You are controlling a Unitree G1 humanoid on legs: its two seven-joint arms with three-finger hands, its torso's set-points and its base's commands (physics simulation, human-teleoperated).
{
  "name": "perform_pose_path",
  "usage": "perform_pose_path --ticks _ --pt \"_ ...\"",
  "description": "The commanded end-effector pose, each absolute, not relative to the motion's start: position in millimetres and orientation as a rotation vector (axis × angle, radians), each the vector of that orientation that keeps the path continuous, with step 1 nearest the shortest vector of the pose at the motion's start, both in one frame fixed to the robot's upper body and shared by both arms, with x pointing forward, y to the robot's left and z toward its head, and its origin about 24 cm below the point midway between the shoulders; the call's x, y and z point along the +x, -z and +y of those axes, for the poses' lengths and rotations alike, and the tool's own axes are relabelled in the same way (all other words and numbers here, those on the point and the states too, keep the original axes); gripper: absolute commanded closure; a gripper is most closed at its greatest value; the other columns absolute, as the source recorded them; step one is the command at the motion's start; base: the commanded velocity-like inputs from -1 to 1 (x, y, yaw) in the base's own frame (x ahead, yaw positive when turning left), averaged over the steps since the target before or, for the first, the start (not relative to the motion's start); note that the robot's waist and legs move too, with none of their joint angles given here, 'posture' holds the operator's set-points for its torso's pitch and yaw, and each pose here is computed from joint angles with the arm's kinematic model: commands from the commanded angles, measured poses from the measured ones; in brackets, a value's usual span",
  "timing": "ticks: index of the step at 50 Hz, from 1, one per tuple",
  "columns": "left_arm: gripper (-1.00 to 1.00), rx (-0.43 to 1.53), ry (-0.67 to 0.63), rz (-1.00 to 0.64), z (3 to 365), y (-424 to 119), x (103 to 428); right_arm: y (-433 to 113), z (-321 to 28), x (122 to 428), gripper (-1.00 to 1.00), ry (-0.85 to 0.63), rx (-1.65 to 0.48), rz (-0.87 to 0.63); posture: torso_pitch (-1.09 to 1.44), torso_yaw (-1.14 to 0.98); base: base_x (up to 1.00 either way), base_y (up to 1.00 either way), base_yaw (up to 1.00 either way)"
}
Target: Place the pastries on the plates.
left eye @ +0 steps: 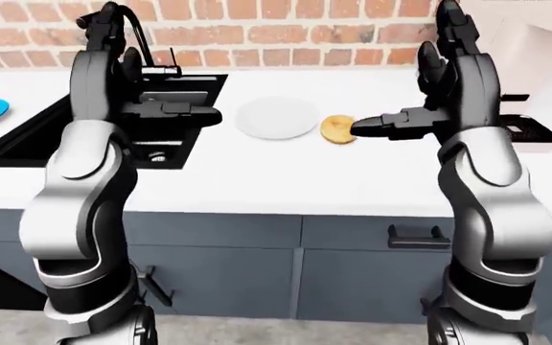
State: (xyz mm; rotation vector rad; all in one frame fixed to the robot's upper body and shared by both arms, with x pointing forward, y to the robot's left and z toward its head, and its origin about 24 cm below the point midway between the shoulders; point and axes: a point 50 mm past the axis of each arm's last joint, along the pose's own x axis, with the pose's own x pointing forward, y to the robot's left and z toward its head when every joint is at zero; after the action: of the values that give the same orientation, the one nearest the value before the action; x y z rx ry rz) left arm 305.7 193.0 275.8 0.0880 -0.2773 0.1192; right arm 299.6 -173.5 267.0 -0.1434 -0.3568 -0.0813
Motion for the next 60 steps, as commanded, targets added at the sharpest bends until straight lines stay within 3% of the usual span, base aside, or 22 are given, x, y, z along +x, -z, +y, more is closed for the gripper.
perform_pose_path --ticks 1,60 --pt "-1.0 0.093 -0.128 -0.321 194.5 -285.6 303.4 -277.2 -171.1 297.2 -1.0 0.073 -0.155 -0.409 0.0 0.0 0.19 0.0 0.0" --pt "-1.0 0.117 -0.123 -0.316 193.1 -281.8 308.5 -270.3 -180.8 296.7 -1.0 0.15 -0.161 -0.35 0.0 0.0 0.12 0.0 0.0"
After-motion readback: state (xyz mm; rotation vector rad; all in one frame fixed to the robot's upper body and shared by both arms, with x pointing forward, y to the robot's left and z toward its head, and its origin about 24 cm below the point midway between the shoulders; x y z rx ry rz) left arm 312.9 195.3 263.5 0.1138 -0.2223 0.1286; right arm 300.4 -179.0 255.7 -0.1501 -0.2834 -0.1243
